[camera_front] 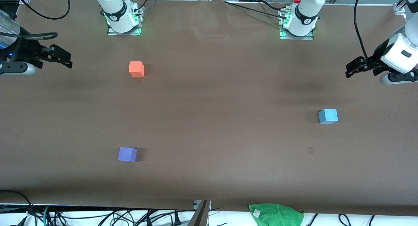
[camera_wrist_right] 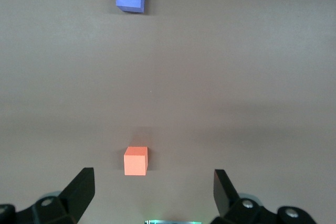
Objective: Place blue block between orange and purple blocks
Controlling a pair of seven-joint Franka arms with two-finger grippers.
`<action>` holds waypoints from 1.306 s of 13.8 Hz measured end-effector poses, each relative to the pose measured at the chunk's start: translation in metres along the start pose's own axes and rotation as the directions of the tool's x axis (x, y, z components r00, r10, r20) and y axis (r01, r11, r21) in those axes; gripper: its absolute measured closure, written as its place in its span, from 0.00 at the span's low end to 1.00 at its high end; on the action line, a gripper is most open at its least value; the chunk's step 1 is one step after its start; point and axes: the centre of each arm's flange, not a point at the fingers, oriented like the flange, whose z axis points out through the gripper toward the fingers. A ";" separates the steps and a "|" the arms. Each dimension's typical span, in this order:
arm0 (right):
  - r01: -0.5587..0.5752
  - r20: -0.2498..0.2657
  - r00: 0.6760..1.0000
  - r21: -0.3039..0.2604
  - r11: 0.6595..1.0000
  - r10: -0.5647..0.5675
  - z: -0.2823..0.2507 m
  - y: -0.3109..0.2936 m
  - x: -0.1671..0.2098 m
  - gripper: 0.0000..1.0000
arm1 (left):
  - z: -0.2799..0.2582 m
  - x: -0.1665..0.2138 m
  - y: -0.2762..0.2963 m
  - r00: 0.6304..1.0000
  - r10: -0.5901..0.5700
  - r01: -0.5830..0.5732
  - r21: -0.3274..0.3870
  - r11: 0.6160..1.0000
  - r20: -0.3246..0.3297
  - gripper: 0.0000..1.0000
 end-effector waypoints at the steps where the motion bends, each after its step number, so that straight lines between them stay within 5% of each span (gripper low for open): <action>1: 0.000 0.000 1.000 0.000 1.000 0.000 0.000 0.000 0.000 0.00 | 0.001 0.000 0.000 1.000 0.000 0.000 0.001 1.000 0.006 0.00; 7: 0.000 0.000 1.000 0.000 1.000 0.000 0.000 0.000 0.000 0.00 | 0.080 0.024 -0.022 0.976 -0.011 0.006 0.023 1.000 0.218 0.00; 12: 0.000 0.000 1.000 0.000 1.000 0.000 0.000 0.000 0.000 0.00 | 0.168 0.071 -0.054 0.988 0.076 -0.076 -0.006 0.997 0.138 0.00; 18: 0.000 0.000 1.000 0.000 1.000 0.000 0.000 0.000 0.000 0.00 | 0.271 0.061 -0.065 0.992 0.124 -0.124 -0.006 0.992 0.017 0.00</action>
